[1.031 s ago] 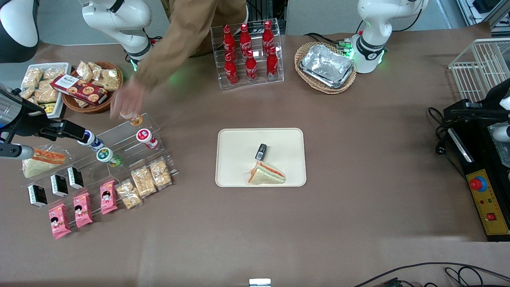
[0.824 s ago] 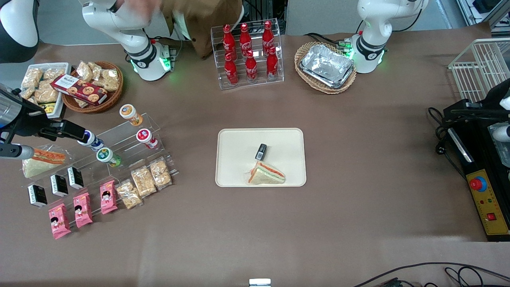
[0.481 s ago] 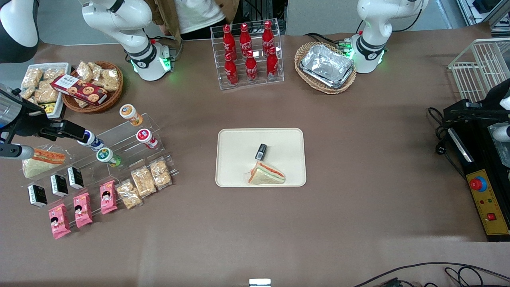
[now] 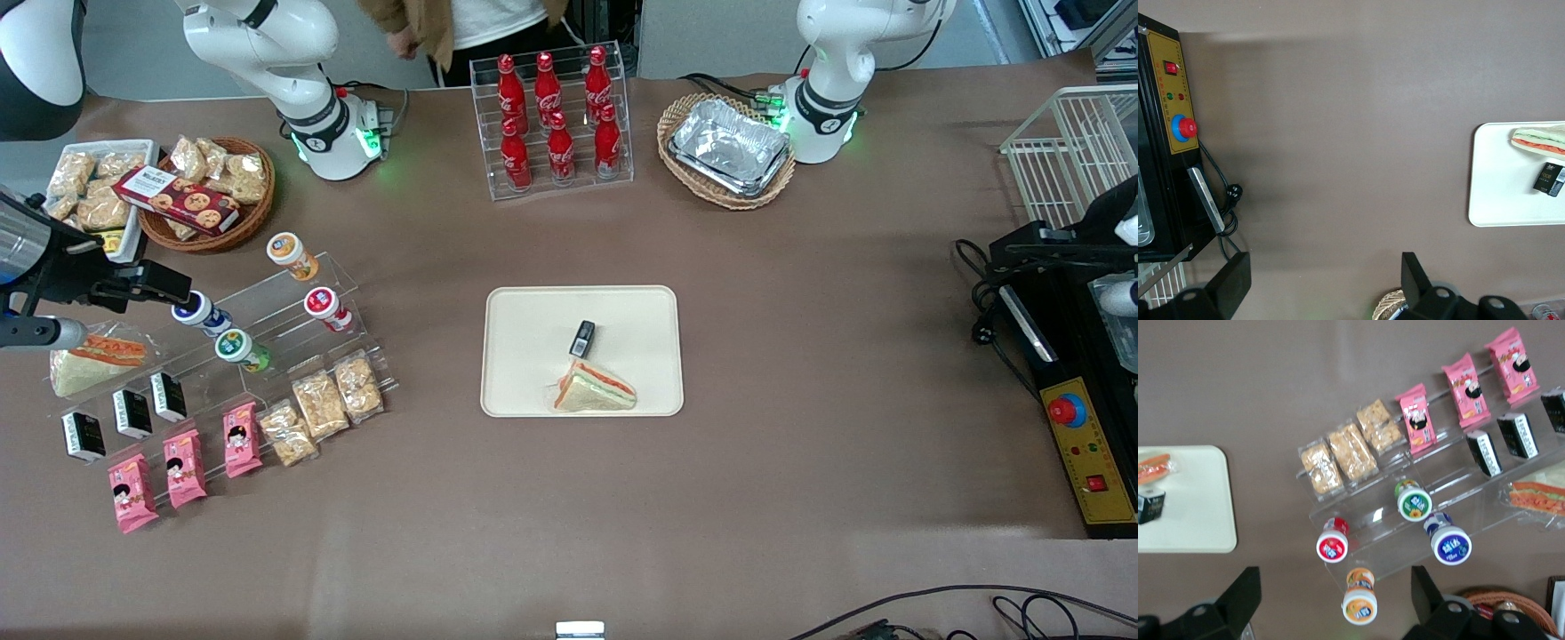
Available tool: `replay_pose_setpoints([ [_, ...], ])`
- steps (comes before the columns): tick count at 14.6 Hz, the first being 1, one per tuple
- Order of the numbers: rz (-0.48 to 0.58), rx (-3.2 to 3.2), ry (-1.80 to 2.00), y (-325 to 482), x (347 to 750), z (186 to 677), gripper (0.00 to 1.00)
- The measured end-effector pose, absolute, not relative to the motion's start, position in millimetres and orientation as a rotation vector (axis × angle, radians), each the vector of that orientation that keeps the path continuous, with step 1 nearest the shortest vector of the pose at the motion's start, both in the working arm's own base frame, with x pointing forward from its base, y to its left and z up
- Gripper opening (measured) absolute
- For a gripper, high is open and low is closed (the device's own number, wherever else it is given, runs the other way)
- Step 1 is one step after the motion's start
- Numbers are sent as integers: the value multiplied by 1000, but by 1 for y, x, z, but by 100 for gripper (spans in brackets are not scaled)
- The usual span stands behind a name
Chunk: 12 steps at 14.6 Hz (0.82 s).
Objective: Place green gum on tray
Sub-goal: 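Move the right gripper down to the green-capped bottle on the rack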
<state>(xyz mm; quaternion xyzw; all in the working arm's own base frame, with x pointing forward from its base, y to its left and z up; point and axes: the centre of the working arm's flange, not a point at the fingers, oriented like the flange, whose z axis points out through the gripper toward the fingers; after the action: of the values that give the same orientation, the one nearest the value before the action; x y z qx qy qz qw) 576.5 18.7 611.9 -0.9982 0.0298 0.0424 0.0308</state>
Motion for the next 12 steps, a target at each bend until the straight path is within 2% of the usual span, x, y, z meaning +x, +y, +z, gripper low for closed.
replay_pose_setpoints([
  [4, 220, -3075, 78, 18, 560, 602, 100],
  [8, 223, -3077, 46, 17, 536, 578, 100],
  [12, 238, -3063, -90, -10, 532, 528, 100],
])
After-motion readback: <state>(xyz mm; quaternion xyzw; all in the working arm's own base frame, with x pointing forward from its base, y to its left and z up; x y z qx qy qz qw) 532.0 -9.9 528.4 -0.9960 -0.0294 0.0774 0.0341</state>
